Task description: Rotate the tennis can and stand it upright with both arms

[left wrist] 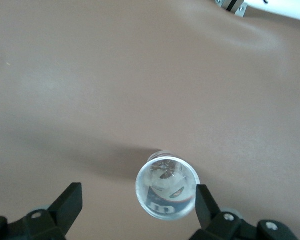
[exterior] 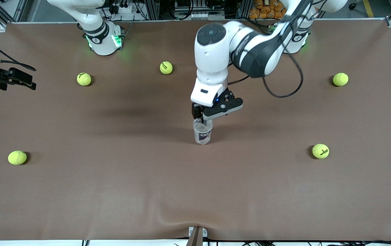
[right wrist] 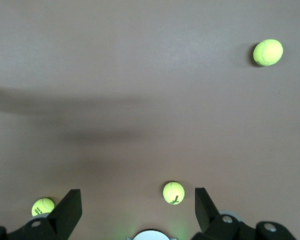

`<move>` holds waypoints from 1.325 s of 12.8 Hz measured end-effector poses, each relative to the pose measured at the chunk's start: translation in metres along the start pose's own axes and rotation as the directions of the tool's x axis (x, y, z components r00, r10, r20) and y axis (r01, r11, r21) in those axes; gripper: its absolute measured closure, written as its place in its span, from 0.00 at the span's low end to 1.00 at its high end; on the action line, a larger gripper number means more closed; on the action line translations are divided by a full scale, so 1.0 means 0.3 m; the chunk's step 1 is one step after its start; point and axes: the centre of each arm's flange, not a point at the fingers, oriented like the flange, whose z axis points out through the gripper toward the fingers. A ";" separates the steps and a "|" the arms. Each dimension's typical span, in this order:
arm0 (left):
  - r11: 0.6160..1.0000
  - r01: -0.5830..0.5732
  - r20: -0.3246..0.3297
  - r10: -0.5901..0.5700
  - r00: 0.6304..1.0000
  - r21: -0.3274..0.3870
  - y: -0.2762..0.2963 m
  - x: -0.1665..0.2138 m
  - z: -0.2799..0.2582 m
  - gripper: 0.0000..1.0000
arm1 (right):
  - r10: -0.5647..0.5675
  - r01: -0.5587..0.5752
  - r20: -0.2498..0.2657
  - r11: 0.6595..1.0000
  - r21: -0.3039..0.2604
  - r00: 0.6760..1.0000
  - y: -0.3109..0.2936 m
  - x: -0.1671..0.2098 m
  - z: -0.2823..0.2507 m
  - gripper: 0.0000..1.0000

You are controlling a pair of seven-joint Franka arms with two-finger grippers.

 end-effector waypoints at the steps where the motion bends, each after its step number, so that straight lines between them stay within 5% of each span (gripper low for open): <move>1: 1.000 -0.010 -0.002 0.010 1.000 0.014 -0.033 0.027 -0.051 0.00 | 0.000 0.000 0.000 1.000 0.000 1.000 0.000 0.000 0.000 0.00; 9: 0.969 -0.247 0.075 0.244 0.967 0.025 -0.436 0.289 -0.425 0.00 | -0.001 0.001 0.001 1.000 0.000 1.000 -0.001 0.001 0.002 0.00; 17: 0.974 -0.227 0.174 0.218 0.960 0.030 -0.868 0.552 -0.484 0.00 | -0.001 0.001 0.001 1.000 0.000 1.000 -0.002 0.001 0.003 0.00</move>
